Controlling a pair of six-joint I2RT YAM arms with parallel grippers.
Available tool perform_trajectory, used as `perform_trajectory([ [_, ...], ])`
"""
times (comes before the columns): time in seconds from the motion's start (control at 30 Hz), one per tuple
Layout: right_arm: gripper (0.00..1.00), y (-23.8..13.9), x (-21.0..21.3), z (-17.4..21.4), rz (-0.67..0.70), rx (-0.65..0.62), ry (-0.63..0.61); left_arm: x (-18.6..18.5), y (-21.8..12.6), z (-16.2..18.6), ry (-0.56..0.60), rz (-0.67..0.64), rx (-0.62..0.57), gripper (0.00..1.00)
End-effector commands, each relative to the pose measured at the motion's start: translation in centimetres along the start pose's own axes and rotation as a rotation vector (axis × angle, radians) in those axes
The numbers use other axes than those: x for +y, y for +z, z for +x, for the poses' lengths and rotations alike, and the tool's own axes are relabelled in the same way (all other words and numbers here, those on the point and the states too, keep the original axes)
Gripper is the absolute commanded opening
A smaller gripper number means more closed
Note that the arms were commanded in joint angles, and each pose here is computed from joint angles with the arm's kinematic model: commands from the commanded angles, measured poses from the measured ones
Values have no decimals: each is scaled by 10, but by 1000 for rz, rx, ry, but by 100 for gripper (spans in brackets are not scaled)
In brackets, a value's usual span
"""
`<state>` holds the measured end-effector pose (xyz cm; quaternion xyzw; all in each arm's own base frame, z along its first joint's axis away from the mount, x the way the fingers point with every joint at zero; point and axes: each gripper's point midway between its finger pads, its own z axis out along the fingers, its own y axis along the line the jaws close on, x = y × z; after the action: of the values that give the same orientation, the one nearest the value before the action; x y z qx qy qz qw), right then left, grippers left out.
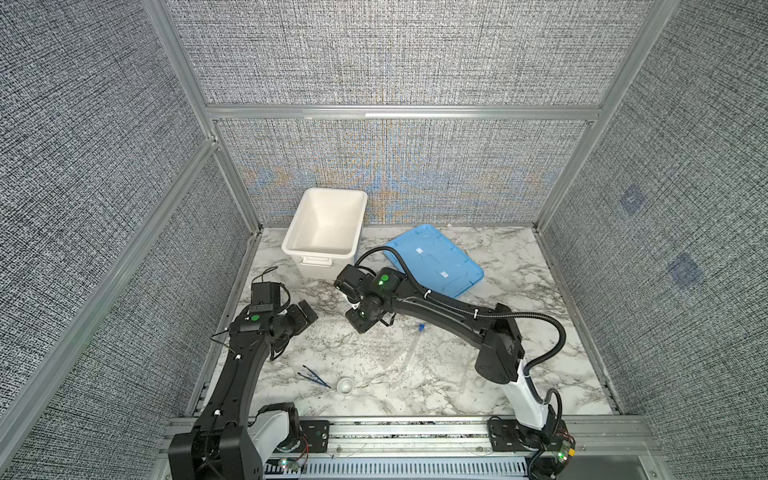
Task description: Organize the chemistry lab equipment
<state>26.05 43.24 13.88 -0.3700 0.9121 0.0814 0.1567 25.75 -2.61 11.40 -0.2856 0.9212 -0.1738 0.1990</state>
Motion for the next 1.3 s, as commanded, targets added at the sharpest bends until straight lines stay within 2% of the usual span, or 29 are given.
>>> perform_trajectory([
  [0.0, 20, 0, 2, 4, -10, 22, 4, -2, 0, -1, 3, 10, -4, 99],
  [0.97, 22, -7, 14, -2, -71, 9, 17, -3, -1, -2, 4, 18, -7, 99],
  [1.27, 26, -10, 12, 1, -63, 11, 19, -3, -1, -2, 2, 20, -7, 99],
])
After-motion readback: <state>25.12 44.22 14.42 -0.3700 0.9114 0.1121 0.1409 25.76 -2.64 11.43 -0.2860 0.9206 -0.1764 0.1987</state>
